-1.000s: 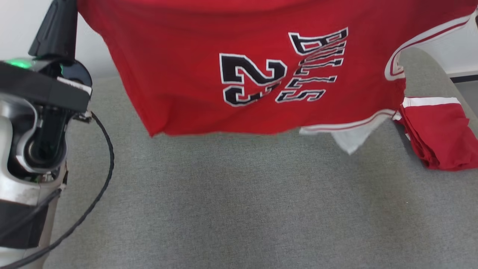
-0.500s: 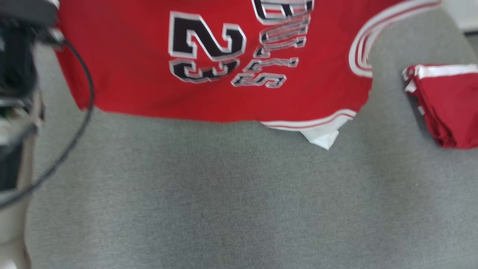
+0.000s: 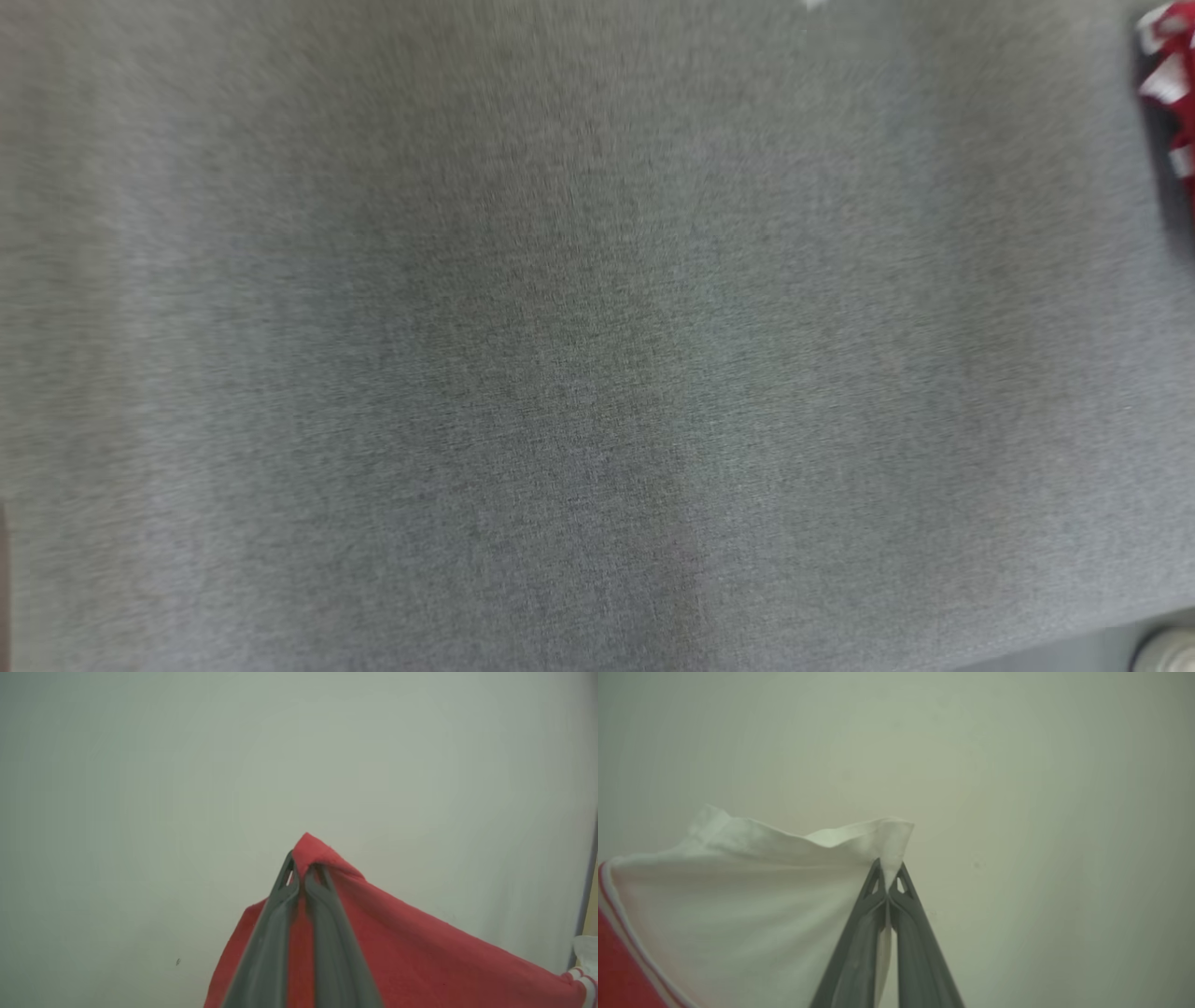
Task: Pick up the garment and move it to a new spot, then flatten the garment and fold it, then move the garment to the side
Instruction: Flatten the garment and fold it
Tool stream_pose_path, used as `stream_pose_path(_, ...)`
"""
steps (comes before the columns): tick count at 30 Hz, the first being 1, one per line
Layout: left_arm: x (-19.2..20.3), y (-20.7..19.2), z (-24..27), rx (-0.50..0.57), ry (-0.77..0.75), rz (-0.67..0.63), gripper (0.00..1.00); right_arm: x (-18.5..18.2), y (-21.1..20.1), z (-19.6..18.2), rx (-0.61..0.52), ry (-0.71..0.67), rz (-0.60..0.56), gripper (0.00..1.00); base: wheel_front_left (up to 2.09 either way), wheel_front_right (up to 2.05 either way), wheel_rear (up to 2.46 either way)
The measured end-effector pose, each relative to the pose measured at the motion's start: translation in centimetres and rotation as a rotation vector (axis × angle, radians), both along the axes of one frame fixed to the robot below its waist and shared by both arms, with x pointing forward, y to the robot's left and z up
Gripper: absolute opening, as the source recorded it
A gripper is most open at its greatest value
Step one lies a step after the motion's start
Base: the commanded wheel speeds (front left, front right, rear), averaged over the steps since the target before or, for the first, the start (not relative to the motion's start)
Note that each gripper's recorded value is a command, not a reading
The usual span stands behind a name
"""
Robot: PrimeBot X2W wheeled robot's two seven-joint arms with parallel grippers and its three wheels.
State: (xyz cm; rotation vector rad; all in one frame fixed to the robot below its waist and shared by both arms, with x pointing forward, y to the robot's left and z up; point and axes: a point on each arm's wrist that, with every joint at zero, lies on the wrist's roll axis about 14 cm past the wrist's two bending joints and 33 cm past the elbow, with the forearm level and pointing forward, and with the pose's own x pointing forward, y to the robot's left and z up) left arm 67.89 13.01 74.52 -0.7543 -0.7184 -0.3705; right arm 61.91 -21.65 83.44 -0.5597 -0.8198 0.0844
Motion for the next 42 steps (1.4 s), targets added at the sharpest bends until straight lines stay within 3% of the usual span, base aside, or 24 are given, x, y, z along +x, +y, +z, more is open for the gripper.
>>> stream_pose_path(5, 1.3, 0.0, -1.7, -0.059, -0.043, -0.021, 0.00, 0.7, 0.5, -0.6, -0.084, -0.096, -0.049, 0.00, 0.00, 0.00, 0.00)
stream_pose_path(7, 2.7, -0.7, -5.2, -0.037, 0.014, -0.029, 0.00, 1.8, 0.7, -2.7, -0.130, -0.075, -0.073, 0.00, 0.00, 0.00, 0.00)
stream_pose_path(10, 4.7, -1.3, -13.8, 0.023, 0.181, -0.022, 0.00, 4.5, 2.2, -10.7, -0.186, 0.096, -0.029, 0.00, 0.00, 0.00, 0.00)
stream_pose_path(17, 4.8, -1.2, -21.3, 0.101, 0.333, -0.007, 0.00, 4.8, 3.7, -21.6, -0.219, 0.363, 0.063, 0.00, 0.00, 0.00, 0.00)
stream_pose_path(21, 3.5, -1.4, -23.8, 0.150, 0.406, -0.032, 0.00, 3.4, 3.7, -26.5, -0.216, 0.530, 0.099, 0.00, 0.00, 0.00, 0.00)
stream_pose_path(33, -3.9, -2.5, -28.5, 0.276, 0.657, -0.180, 0.00, -3.6, 1.2, -31.8, -0.108, 0.965, 0.058, 0.00, 0.00, 0.00, 0.00)
stream_pose_path(42, -11.1, -2.5, -31.6, 0.236, 0.825, -0.223, 0.00, -10.4, 0.7, -34.6, -0.018, 1.161, 0.050, 0.00, 0.00, 0.00, 0.00)
